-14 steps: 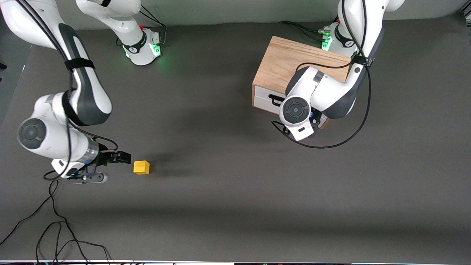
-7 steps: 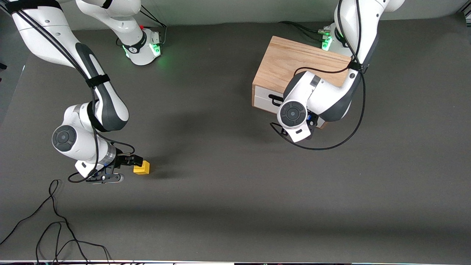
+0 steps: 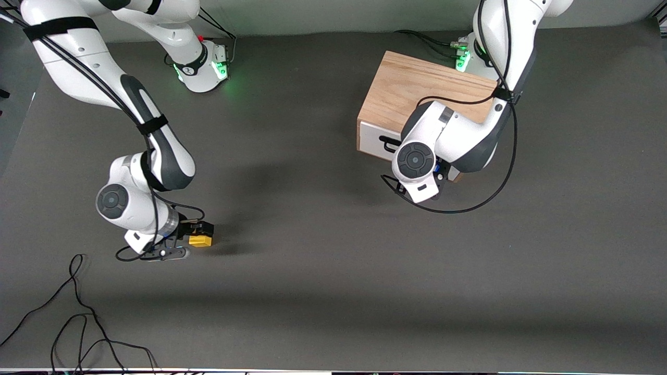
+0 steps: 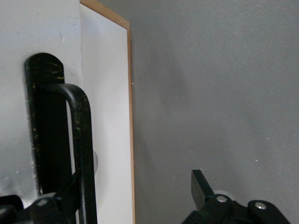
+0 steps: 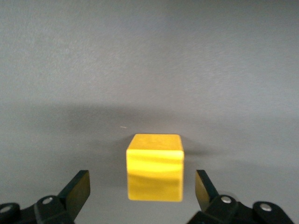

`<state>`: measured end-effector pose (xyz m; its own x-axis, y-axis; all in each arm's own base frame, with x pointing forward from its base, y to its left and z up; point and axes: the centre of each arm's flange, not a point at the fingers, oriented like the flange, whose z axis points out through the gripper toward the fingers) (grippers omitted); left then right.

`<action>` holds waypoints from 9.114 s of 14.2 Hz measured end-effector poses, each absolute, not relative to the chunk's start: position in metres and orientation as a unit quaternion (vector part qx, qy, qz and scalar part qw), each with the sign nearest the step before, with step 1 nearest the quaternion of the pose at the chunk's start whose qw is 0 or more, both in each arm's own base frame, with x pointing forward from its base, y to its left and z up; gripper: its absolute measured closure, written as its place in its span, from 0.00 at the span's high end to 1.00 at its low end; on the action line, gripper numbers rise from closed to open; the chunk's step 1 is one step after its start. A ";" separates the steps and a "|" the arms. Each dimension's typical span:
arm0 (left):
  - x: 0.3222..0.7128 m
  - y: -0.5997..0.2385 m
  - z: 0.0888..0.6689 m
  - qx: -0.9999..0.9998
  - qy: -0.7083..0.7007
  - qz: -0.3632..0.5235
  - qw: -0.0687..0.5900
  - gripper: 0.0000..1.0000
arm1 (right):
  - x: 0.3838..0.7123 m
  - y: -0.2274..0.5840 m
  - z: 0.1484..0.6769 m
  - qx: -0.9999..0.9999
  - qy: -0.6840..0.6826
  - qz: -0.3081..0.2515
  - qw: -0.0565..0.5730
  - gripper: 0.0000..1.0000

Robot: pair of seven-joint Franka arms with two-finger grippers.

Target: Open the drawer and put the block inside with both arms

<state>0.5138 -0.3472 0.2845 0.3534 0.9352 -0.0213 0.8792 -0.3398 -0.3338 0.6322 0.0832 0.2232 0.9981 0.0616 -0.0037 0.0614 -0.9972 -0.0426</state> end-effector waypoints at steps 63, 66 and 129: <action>0.590 -0.009 0.611 -0.998 -0.014 0.056 0.016 1.00 | 0.480 0.611 0.368 -0.978 0.177 0.063 0.092 0.55; 0.581 -0.012 0.601 -0.999 -0.012 0.043 0.019 1.00 | 0.472 0.619 0.345 -0.976 0.187 0.072 0.081 0.55; 0.557 -0.020 0.602 -0.999 0.018 0.032 0.003 1.00 | 0.581 0.036 0.594 -1.000 0.015 0.010 0.009 1.00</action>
<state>0.5574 -0.0203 0.6020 0.9973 -0.0362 -0.0646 -0.0366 -0.9993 -0.0057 0.5811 0.0358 0.5936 0.9993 -0.0295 -0.0210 -0.0298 -0.9994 -0.0179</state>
